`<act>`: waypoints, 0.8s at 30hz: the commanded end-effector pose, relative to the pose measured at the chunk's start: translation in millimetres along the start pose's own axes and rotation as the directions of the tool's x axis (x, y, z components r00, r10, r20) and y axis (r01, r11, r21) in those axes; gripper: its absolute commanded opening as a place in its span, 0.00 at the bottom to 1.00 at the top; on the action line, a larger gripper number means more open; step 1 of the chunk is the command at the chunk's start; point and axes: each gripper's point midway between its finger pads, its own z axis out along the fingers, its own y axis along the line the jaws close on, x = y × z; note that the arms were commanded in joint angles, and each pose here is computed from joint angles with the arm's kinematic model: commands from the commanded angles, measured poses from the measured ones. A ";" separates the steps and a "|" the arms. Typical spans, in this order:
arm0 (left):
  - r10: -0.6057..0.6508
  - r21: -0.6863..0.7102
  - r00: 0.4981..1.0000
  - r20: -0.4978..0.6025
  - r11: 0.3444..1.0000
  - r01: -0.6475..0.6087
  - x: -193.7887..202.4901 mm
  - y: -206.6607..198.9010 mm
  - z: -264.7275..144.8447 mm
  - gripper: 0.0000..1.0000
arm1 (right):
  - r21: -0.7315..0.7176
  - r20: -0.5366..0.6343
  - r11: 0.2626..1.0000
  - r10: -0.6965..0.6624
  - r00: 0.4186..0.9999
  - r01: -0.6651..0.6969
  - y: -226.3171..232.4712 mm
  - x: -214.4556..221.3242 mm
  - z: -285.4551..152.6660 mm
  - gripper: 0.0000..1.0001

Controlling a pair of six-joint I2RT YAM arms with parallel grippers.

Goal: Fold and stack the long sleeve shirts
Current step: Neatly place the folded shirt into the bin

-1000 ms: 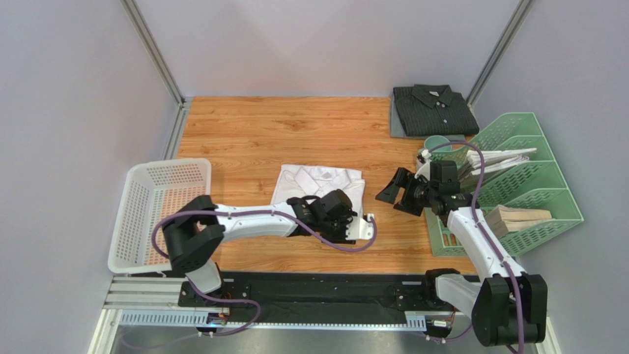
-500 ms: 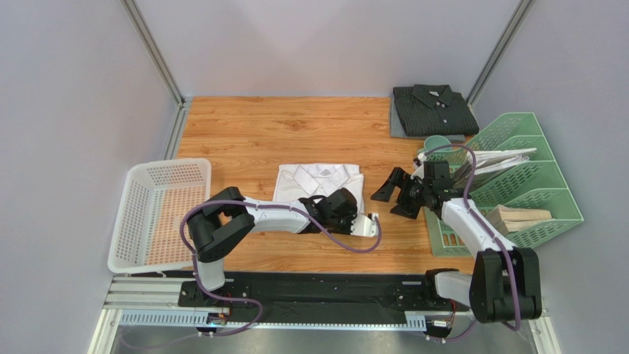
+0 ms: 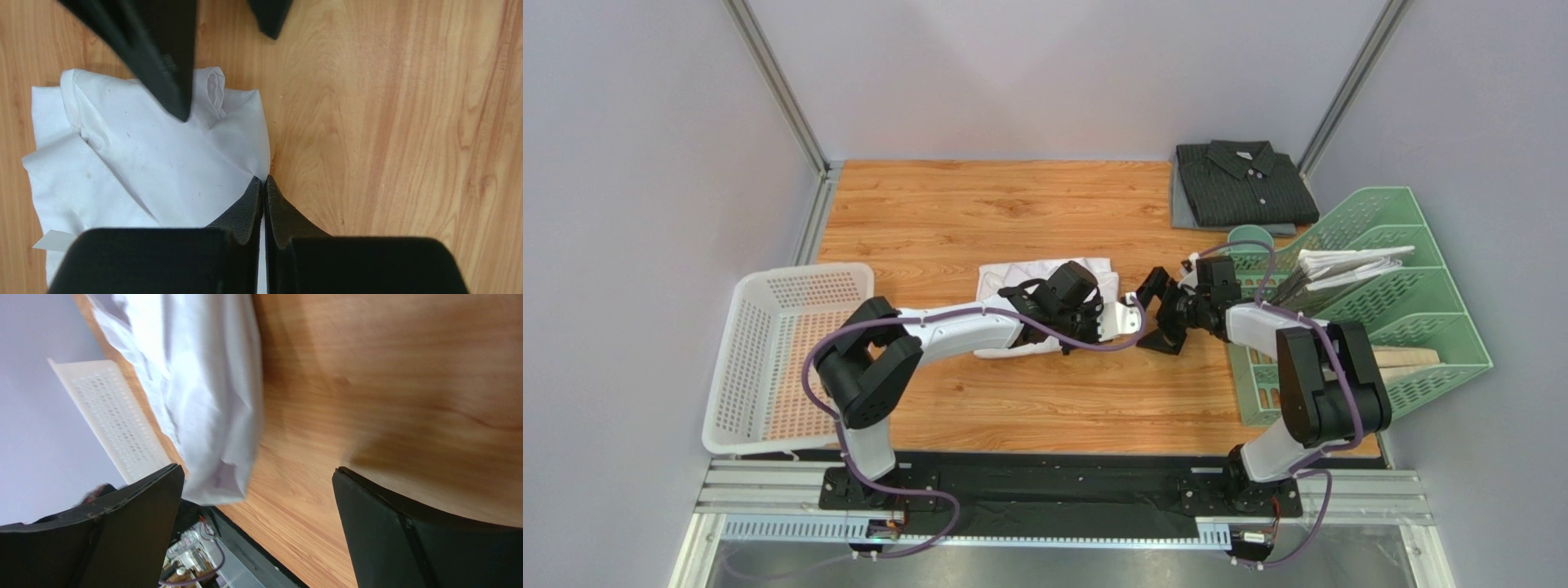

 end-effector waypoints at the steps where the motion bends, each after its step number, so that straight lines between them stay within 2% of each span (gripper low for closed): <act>1: -0.016 0.013 0.997 0.077 1.000 0.015 -29.2 4.9 -15.6 0.00 | -0.166 0.085 0.986 0.010 0.996 0.004 48.1 -28.2 4.2 1.00; 8: -0.066 0.006 0.993 0.094 0.998 0.066 -31.8 16.0 -19.6 0.00 | -0.103 0.037 0.994 0.042 0.998 -0.038 36.1 -11.1 39.0 1.00; 12: -0.107 0.015 0.987 0.117 0.994 0.106 -38.8 22.1 -25.5 0.00 | -0.079 0.020 0.996 0.051 0.998 -0.050 32.1 -11.7 57.2 0.92; 20: -0.129 0.006 0.984 0.126 0.992 0.129 -41.9 29.9 -28.7 0.00 | -0.059 0.077 0.994 0.092 0.993 -0.088 32.8 -39.3 78.8 0.82; 24: -0.143 0.010 0.981 0.130 0.990 0.143 -43.6 31.2 -28.1 0.00 | -0.017 0.151 0.996 0.091 0.984 -0.089 30.6 -60.8 85.0 0.74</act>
